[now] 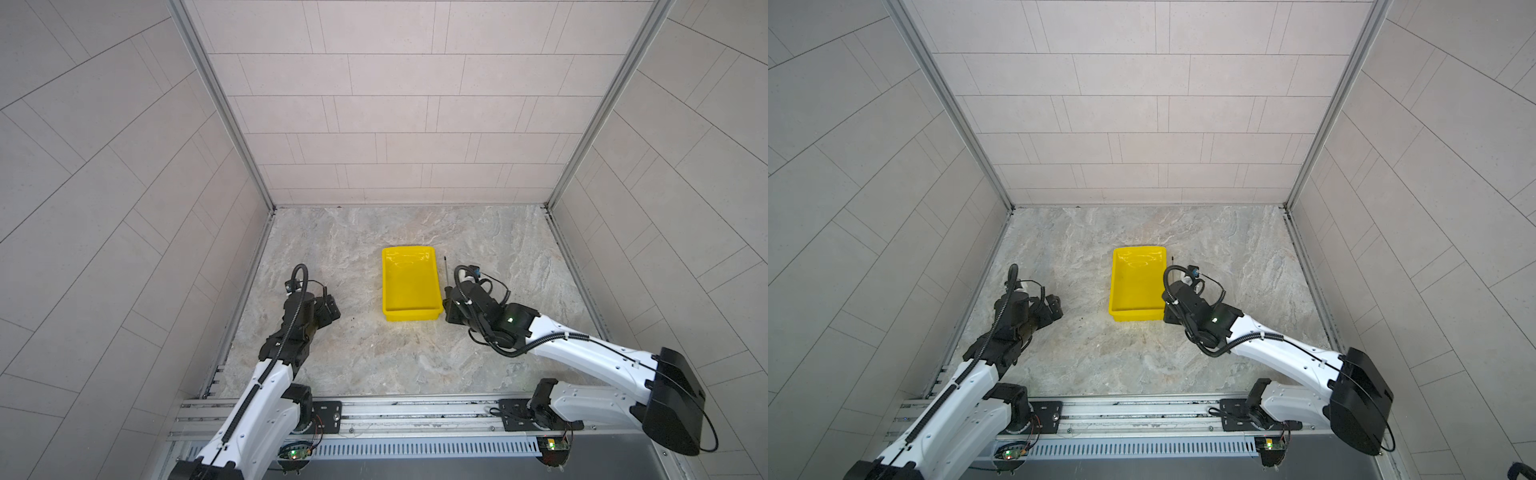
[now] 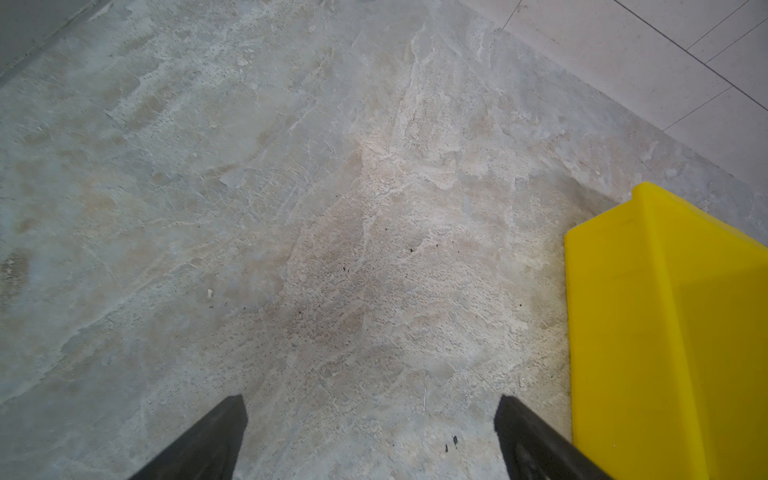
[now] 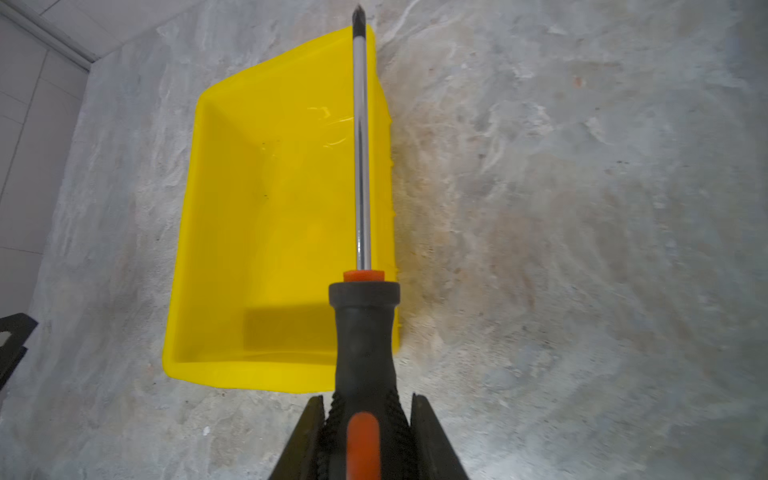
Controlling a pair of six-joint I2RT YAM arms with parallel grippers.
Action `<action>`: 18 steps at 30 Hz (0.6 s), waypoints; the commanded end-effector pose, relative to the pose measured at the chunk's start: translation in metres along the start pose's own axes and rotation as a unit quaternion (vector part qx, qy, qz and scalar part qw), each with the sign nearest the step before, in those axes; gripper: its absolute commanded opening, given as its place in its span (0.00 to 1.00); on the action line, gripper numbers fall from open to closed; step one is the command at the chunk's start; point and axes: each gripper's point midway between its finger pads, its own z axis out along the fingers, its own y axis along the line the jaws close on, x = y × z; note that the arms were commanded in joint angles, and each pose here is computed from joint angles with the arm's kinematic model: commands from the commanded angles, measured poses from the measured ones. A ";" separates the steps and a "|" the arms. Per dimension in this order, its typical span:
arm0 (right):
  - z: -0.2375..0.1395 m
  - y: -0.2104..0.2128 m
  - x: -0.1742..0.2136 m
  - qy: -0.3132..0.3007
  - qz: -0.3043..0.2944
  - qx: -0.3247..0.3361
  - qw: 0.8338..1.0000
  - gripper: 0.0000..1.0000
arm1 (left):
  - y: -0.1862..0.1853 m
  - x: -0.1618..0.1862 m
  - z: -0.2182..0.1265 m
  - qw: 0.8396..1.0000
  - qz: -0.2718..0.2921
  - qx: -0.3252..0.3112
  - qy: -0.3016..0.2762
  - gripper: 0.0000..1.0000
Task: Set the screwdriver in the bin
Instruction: 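Lift the screwdriver with the right gripper and carry it over the yellow bin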
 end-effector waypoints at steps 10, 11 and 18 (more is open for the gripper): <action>0.068 0.077 -0.006 0.009 0.018 -0.027 0.999 0.00 | 0.001 -0.010 -0.003 1.000 -0.005 -0.010 -0.016 1.00; 0.071 0.079 -0.005 0.013 0.017 -0.028 0.999 0.00 | 0.000 -0.009 -0.002 1.000 -0.005 -0.007 -0.015 1.00; 0.095 0.081 0.016 0.046 0.030 -0.023 0.998 0.00 | -0.002 -0.008 -0.002 1.000 -0.005 0.001 -0.013 1.00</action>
